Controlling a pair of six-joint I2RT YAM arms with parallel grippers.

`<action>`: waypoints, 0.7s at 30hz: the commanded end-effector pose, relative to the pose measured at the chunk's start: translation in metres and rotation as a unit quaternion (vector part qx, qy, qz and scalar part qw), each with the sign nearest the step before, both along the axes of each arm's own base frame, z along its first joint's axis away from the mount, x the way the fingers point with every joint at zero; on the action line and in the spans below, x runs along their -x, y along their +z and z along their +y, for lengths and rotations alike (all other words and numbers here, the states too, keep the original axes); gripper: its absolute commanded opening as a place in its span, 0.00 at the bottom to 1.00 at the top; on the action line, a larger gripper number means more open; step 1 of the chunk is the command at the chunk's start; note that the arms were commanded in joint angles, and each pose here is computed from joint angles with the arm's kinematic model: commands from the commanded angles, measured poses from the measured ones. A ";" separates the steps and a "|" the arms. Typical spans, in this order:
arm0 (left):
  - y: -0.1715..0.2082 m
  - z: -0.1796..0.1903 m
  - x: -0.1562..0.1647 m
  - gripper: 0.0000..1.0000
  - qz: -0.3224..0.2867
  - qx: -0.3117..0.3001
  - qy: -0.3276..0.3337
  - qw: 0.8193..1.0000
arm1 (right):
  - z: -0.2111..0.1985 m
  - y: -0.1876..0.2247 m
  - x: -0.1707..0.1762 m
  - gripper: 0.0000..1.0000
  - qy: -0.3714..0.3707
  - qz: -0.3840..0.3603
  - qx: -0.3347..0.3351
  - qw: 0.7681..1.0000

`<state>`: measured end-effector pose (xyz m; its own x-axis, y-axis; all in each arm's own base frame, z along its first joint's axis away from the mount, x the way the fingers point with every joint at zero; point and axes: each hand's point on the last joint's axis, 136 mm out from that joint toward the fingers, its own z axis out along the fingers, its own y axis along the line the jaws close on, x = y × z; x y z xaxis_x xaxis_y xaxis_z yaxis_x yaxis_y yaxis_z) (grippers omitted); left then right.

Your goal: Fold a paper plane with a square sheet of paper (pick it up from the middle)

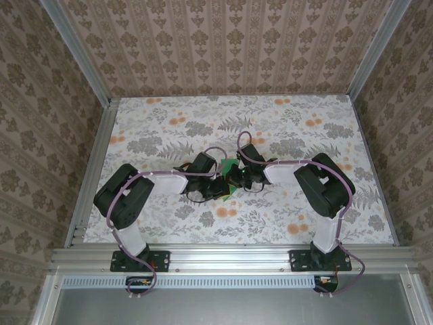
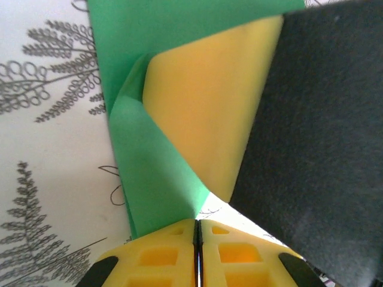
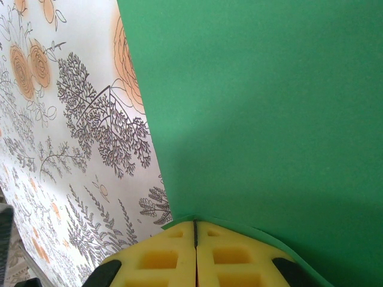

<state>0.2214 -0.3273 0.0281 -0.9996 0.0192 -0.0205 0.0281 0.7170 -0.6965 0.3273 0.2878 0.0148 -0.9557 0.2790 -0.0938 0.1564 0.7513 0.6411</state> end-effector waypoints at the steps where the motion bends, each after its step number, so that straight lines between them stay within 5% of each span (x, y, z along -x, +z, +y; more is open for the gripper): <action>1: -0.011 0.002 0.011 0.11 0.023 -0.003 -0.002 1.000 | -0.020 -0.033 0.015 0.08 -0.018 0.044 0.044 0.998; 21: 0.003 0.015 -0.014 0.13 -0.025 0.002 0.040 0.999 | -0.016 -0.031 0.016 0.08 -0.011 0.045 0.031 0.998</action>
<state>0.2312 -0.3117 0.0345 -0.9968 -0.0438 -0.0665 0.0149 0.7173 -0.6966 0.3275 0.2879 0.0149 -0.9558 0.2786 -0.0942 0.1547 0.7486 0.6447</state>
